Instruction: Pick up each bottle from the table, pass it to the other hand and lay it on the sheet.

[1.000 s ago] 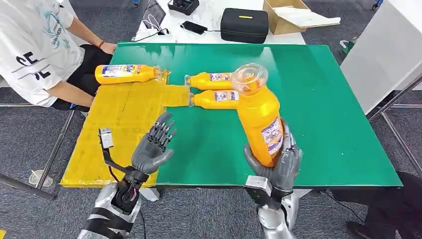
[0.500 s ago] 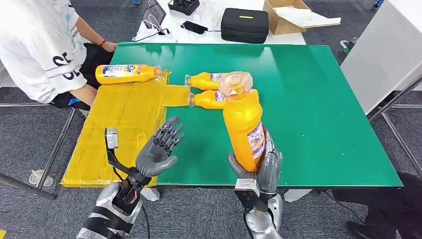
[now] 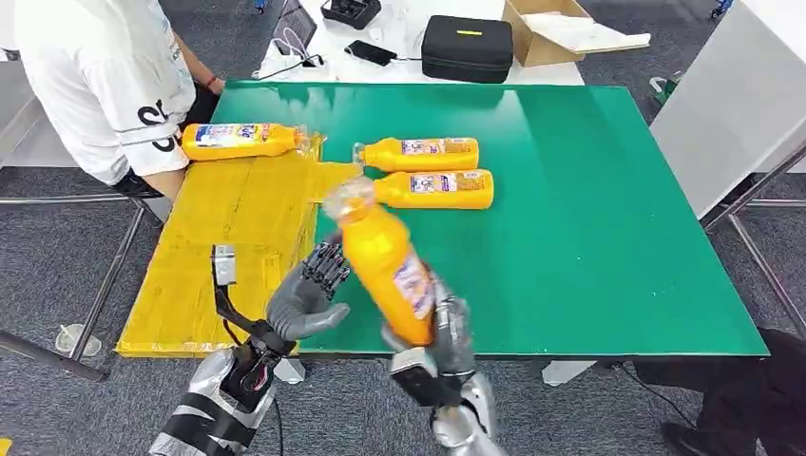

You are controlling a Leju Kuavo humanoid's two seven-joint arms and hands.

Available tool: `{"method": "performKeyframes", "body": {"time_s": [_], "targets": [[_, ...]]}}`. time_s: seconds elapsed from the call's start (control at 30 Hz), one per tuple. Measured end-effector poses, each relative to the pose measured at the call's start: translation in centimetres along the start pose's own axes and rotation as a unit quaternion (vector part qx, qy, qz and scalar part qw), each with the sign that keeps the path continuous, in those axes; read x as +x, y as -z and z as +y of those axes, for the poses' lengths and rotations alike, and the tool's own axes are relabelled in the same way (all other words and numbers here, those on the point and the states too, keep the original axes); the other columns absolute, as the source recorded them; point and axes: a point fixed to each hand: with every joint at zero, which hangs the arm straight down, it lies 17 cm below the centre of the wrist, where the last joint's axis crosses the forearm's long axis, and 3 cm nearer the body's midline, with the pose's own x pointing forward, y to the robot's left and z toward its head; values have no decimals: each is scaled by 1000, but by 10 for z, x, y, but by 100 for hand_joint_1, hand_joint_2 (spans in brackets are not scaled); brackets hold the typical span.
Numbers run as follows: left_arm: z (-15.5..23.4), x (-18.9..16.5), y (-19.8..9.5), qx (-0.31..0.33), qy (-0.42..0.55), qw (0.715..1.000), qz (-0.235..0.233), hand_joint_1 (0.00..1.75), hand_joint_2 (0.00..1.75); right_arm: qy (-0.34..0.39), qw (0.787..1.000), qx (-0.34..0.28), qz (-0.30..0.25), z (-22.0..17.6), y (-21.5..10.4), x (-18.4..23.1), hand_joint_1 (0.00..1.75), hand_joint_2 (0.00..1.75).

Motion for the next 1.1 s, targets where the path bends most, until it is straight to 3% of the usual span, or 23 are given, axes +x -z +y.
{"method": "performKeyframes", "body": {"time_s": [0.17, 0.5, 1.1], "targets": [[-2, -1, 0, -4, -4, 1000, 1, 0, 175, 6, 998, 58, 25, 39, -20, -12, 175, 175], [0, -3, -1, 0, -7, 1000, 5, 0, 175, -3, 993, 113, 46, 68, -38, -27, 175, 175], [7, -14, -4, 9, 40, 999, 23, 0, 175, -10, 989, 134, 59, 80, -48, -35, 175, 175]]}}
